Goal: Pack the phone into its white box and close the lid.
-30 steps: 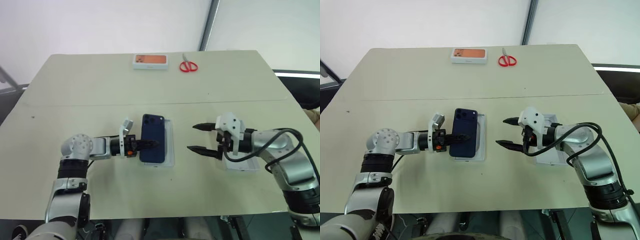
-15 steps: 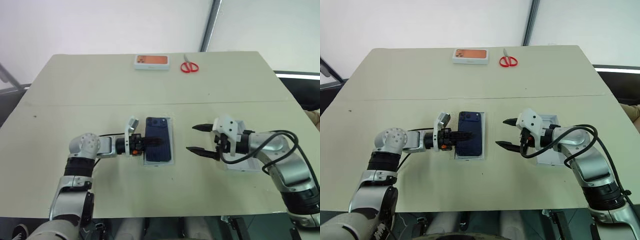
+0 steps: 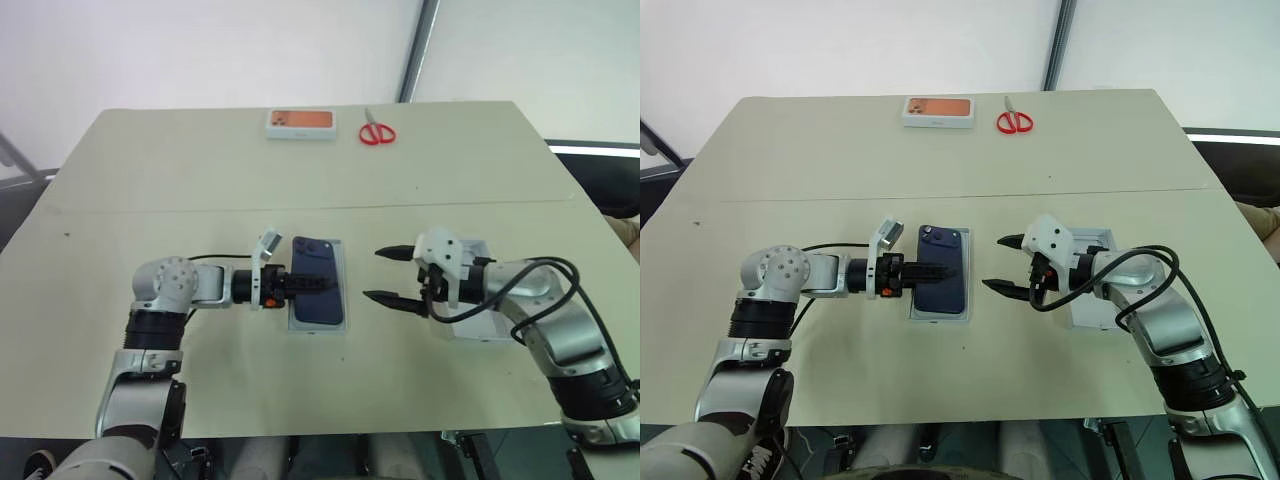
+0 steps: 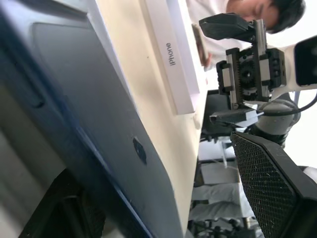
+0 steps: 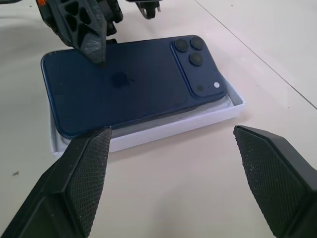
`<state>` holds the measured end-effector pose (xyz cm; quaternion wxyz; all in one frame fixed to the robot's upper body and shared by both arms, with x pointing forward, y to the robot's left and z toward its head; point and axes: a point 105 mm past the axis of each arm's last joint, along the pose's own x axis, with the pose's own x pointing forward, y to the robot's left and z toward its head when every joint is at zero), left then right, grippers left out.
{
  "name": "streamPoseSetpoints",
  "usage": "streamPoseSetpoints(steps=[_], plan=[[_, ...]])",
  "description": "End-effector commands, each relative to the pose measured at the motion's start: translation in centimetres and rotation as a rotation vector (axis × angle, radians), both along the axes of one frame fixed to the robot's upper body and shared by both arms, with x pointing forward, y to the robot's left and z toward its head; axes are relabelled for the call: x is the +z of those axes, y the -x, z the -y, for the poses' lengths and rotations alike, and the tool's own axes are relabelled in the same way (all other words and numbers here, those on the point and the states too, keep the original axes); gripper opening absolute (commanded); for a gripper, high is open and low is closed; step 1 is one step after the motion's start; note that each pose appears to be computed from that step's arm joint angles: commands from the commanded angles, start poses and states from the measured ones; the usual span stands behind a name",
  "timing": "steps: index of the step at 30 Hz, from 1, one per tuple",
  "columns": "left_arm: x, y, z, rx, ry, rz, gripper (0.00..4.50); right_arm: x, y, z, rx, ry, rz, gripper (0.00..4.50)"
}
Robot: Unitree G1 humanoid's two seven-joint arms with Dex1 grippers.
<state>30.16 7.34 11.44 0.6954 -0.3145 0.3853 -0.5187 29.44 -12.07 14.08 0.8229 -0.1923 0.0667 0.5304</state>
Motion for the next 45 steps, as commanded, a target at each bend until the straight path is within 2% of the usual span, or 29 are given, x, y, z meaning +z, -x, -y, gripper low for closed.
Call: streamPoseSetpoints(steps=[1,12,23,25,27,28,31,32,34,35,41,45], plan=[[2.1,-0.4,-0.6,0.004,0.002,0.085,3.73,1.0,-0.2,-0.4,0.012,-0.009,0.05,4.15],[2.9,-0.9,-2.5,0.05,-0.06,0.151,3.73,0.9,-0.5,-0.9,0.022,-0.002,0.055,4.15],[4.1,-2.2,-7.3,0.207,-0.157,0.247,3.73,0.7,-0.7,-0.9,0.018,-0.003,0.045,4.15],[4.2,-2.1,-8.0,0.225,-0.151,0.258,3.21,0.6,-0.6,-1.0,0.024,-0.017,0.02,4.15],[3.8,-1.8,-8.6,0.234,-0.174,0.263,2.49,0.2,-0.9,-0.8,0.011,0.002,0.013,3.62],[3.2,-2.0,-9.0,0.26,-0.21,0.269,1.87,0.0,-1.3,-0.6,-0.007,0.019,0.02,3.28],[2.6,-1.9,-9.1,0.274,-0.208,0.254,0.31,0.0,-1.6,-0.4,-0.021,0.017,0.028,1.74],[2.3,-1.8,-8.9,0.267,-0.222,0.26,0.0,-0.1,-1.7,-0.4,-0.02,0.026,0.037,1.23],[1.5,-1.6,-8.7,0.254,-0.274,0.281,0.0,-0.4,-1.8,-0.4,-0.023,0.048,0.049,0.23],[1.0,-1.6,-8.4,0.249,-0.294,0.283,0.0,-0.6,-1.8,-0.5,-0.023,0.061,0.054,0.07],[-1.2,-1.8,-7.2,0.248,-0.379,0.29,0.0,-1.9,-1.5,-1.0,-0.013,0.107,0.049,0.07],[-2.4,-1.2,-5.6,0.19,-0.388,0.292,0.0,-2.8,-1.8,-0.9,-0.029,0.152,0.064,0.07]])
